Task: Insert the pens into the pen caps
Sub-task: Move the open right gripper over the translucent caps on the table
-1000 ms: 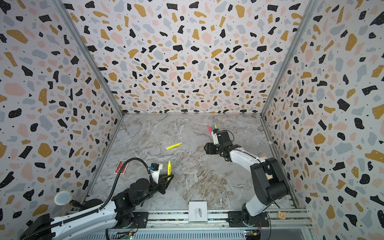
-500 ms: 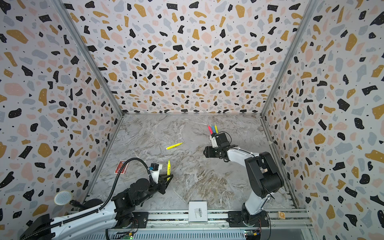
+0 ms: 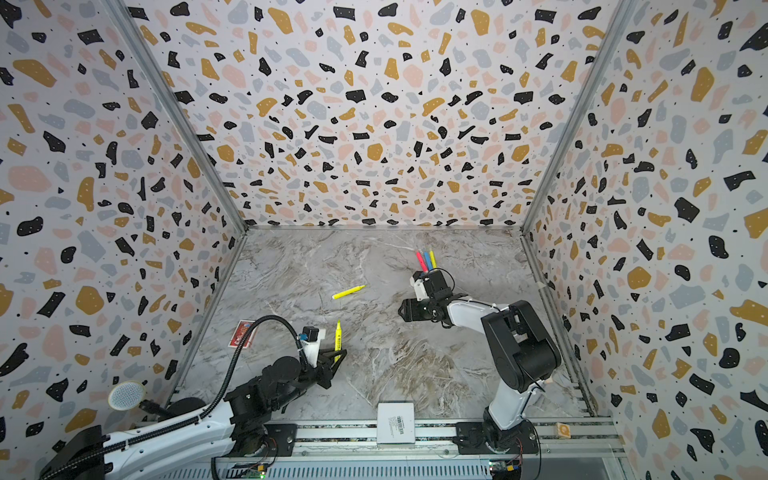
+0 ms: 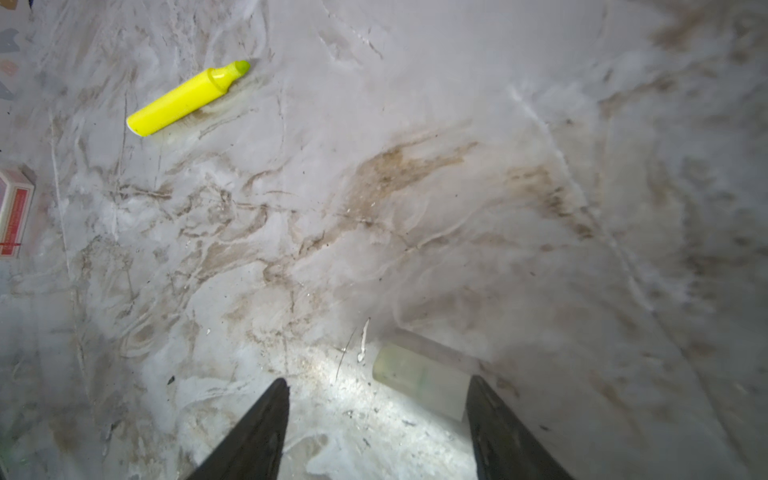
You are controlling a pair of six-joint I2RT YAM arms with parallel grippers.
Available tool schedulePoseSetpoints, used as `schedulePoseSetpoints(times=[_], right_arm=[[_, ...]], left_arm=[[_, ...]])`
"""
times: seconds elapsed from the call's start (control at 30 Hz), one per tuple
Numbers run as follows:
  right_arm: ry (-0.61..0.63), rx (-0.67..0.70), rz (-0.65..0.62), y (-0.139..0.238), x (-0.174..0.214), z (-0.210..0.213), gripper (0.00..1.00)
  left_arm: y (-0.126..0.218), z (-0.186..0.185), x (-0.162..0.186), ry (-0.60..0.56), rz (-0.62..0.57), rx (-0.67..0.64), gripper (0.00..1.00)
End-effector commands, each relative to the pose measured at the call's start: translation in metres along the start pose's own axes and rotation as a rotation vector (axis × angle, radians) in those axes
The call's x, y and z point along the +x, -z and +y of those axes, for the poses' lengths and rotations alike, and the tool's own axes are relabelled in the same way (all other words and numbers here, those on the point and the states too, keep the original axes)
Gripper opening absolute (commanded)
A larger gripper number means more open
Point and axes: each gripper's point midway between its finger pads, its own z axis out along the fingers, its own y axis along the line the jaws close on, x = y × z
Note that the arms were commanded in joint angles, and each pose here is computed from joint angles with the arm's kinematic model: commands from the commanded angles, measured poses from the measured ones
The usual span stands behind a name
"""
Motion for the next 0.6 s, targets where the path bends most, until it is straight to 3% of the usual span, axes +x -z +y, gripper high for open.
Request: schedulePoseSetpoints(times=[0.0,0.57], right_arm=[[-0.007,-0.018,0.009,-0.002,0.006,0.005,0.68],[0.049,-0.076,0.032,0.001,0.029,0.049,0.67]], left_arm=[[0.000,-0.001,-0.006,0.014,-0.033,0.007,0.00],[0.001,0.000,-0.008,0.011,-0.039,0.000,0.00]])
